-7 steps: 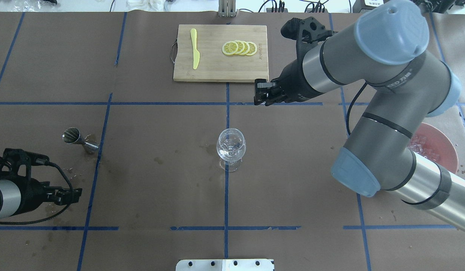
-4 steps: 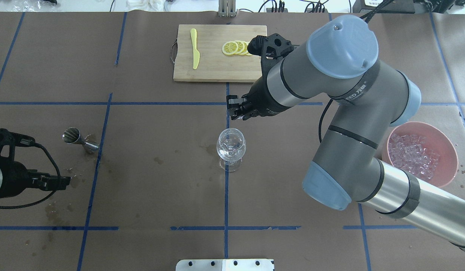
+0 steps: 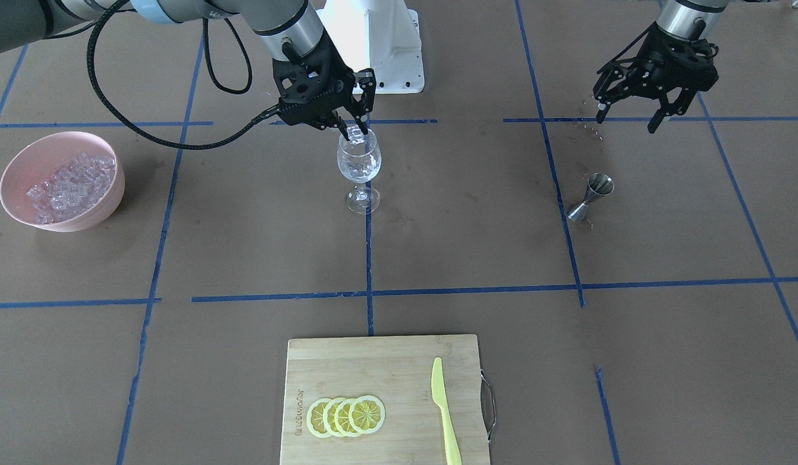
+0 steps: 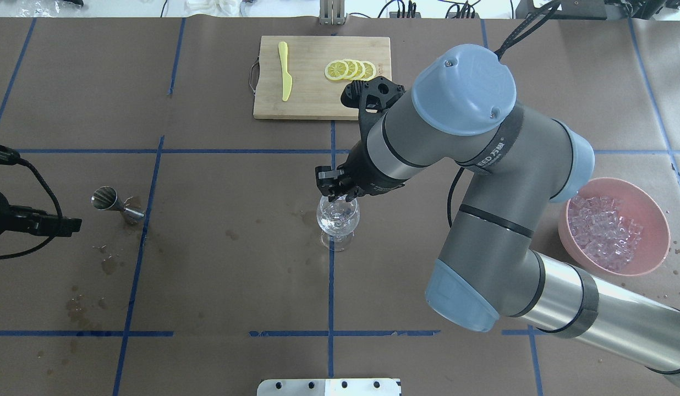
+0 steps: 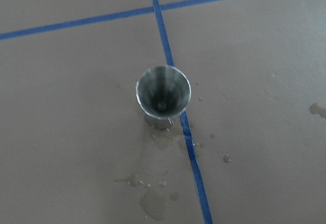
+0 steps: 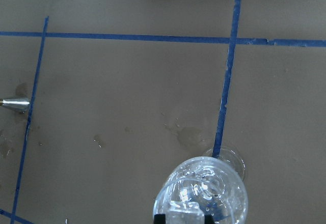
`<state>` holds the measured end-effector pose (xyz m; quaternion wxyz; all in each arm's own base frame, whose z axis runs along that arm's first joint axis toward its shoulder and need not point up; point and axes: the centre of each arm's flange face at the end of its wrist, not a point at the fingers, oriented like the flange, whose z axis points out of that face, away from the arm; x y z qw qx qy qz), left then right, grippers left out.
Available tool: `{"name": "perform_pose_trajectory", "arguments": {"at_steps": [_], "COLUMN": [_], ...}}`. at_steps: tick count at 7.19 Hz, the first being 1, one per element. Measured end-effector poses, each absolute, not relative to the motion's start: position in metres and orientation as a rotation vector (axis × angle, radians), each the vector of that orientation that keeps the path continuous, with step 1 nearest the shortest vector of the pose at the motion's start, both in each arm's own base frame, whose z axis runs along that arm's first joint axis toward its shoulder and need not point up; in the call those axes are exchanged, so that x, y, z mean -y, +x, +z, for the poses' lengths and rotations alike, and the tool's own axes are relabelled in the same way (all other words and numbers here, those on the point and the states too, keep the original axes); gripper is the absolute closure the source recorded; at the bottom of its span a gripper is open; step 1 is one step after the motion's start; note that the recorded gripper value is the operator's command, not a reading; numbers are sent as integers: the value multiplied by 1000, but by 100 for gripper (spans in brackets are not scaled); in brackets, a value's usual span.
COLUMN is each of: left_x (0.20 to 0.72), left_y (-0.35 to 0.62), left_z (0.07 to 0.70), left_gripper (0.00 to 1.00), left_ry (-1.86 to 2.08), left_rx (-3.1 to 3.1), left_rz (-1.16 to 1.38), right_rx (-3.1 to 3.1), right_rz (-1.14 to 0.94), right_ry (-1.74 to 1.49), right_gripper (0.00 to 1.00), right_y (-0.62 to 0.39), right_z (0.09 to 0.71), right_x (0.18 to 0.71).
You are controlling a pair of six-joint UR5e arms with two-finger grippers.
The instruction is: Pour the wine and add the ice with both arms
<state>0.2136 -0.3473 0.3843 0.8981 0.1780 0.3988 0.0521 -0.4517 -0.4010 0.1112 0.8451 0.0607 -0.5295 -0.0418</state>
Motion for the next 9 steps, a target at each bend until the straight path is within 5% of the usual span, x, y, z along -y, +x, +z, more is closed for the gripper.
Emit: {"name": "perform_pose_trajectory", "arguments": {"at_steps": [1, 2, 9], "left_x": [357, 367, 449], "left_y": [209, 203, 150], "left_z": [370, 355, 256], "left_gripper": [0, 0, 0], "left_ry": [376, 383, 417], "left_rx": [-810, -788, -687], "left_rz": [107, 106, 144], "right_rx": [1109, 1106, 1085], "right_rz": [-90, -90, 26], "right_ry": [119, 114, 78], "right_gripper": [15, 1, 0], "right_y": [-454, -455, -402], "right_z": [113, 113, 107], "right_x": [399, 399, 416]}}
